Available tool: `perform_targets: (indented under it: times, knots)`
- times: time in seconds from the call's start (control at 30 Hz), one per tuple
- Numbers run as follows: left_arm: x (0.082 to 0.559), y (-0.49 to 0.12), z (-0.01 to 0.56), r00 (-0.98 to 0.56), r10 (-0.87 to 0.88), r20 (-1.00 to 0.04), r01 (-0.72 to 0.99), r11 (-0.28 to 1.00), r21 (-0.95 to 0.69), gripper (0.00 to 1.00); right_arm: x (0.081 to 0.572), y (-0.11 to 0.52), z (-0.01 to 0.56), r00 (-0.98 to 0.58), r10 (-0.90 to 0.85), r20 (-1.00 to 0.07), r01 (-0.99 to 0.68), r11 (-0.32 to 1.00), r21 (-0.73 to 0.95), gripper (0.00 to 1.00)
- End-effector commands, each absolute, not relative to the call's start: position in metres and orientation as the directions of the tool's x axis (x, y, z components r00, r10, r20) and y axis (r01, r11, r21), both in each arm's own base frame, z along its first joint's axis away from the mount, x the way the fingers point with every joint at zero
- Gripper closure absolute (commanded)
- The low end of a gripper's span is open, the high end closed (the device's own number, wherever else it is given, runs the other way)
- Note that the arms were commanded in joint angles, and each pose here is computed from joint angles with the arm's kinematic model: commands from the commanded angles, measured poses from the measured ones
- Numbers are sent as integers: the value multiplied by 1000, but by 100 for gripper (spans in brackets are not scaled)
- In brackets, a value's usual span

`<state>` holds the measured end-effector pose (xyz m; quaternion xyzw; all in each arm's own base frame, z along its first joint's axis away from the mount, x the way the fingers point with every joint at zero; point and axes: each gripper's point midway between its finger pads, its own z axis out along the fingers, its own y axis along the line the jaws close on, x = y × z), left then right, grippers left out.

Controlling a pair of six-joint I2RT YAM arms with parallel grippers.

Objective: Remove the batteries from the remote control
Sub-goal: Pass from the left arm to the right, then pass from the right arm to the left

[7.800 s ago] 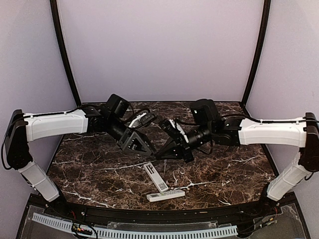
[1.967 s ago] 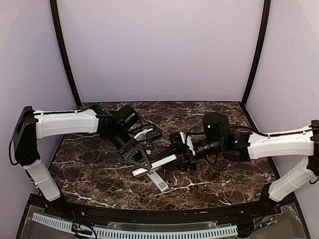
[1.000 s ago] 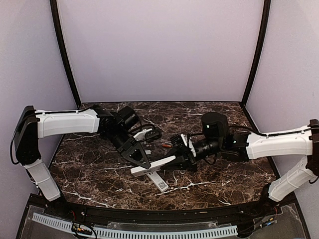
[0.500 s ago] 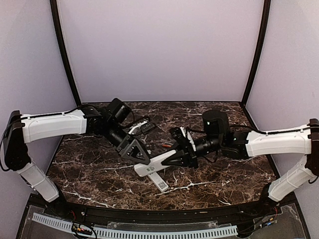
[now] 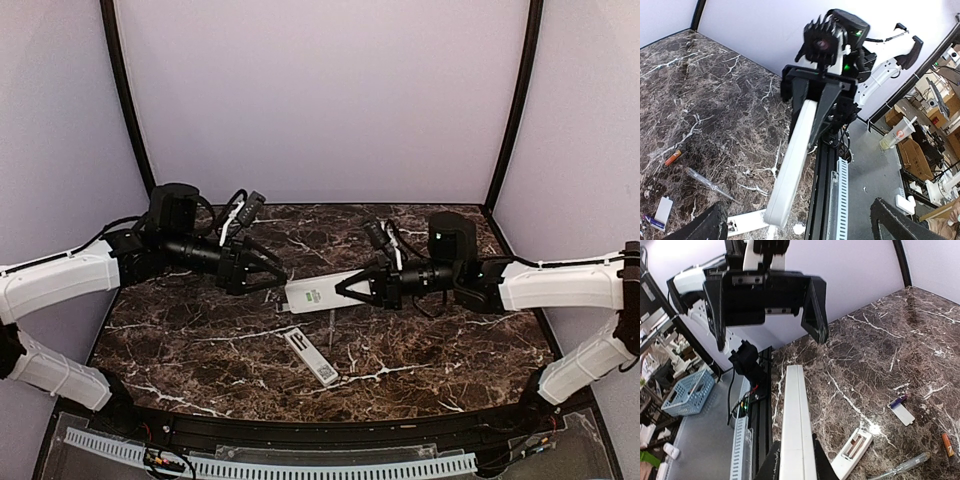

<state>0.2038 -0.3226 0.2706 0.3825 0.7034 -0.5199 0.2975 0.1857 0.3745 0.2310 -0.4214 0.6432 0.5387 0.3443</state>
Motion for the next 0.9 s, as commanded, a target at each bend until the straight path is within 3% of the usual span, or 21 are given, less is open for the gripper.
perform_targets:
  times: [0.0,0.23,0.37,0.63,0.87]
  knots:
    - [214,-325,282,-495,144,-857,864,181,-469,1,198,369,293,-459,40,-887,-884,81,461,100]
    - [210,-336,289,-496,123,-859,868,79,-490,4,209,377,313,-541,97,-836,-834,73,548,100]
    - [208,-341,295,-503,112,-857,864,32,-503,12,215,387,316,-557,96,-825,-825,53,563,100]
    - [208,-345,293,-529,121,-840,847,15,-532,52,220,399,316,-583,103,-806,-809,17,588,100]
    - [210,-345,291,-556,103,-824,830,17,-558,65,221,398,315,-582,108,-806,-809,25,587,100]
